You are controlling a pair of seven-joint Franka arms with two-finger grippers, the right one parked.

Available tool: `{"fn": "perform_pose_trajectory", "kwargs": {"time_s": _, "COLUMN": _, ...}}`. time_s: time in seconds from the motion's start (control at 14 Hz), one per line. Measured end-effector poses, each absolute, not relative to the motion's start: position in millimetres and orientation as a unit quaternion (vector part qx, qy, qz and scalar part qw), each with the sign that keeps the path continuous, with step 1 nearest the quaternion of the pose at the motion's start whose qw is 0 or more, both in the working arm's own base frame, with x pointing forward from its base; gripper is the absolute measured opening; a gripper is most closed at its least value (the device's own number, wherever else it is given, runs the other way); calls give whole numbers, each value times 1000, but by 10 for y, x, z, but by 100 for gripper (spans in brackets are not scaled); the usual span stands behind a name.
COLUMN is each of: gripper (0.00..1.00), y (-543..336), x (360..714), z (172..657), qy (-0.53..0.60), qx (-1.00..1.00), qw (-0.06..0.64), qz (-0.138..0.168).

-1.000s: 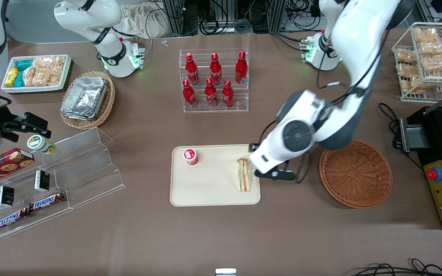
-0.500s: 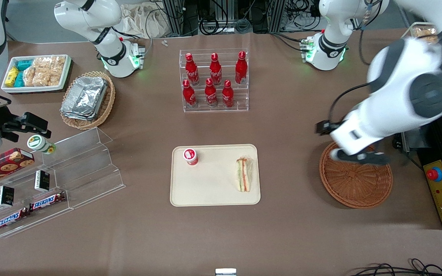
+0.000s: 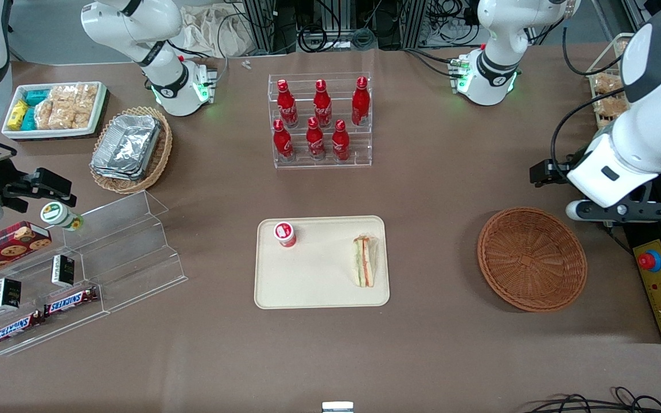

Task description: Place sandwich from basket to tray

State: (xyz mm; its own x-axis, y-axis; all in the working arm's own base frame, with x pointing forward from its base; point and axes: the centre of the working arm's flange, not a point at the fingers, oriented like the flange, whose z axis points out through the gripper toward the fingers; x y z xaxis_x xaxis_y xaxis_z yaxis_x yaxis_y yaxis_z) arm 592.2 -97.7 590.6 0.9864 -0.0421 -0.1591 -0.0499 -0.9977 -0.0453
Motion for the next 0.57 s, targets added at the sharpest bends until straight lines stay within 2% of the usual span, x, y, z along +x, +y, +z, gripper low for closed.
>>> {"fn": "perform_pose_trajectory", "kwargs": {"time_s": 0.57, "gripper": 100, "y": -164, "x": 5865, "z": 6195, "qy": -43, "qx": -997, "qw": 25, "qz": 57}}
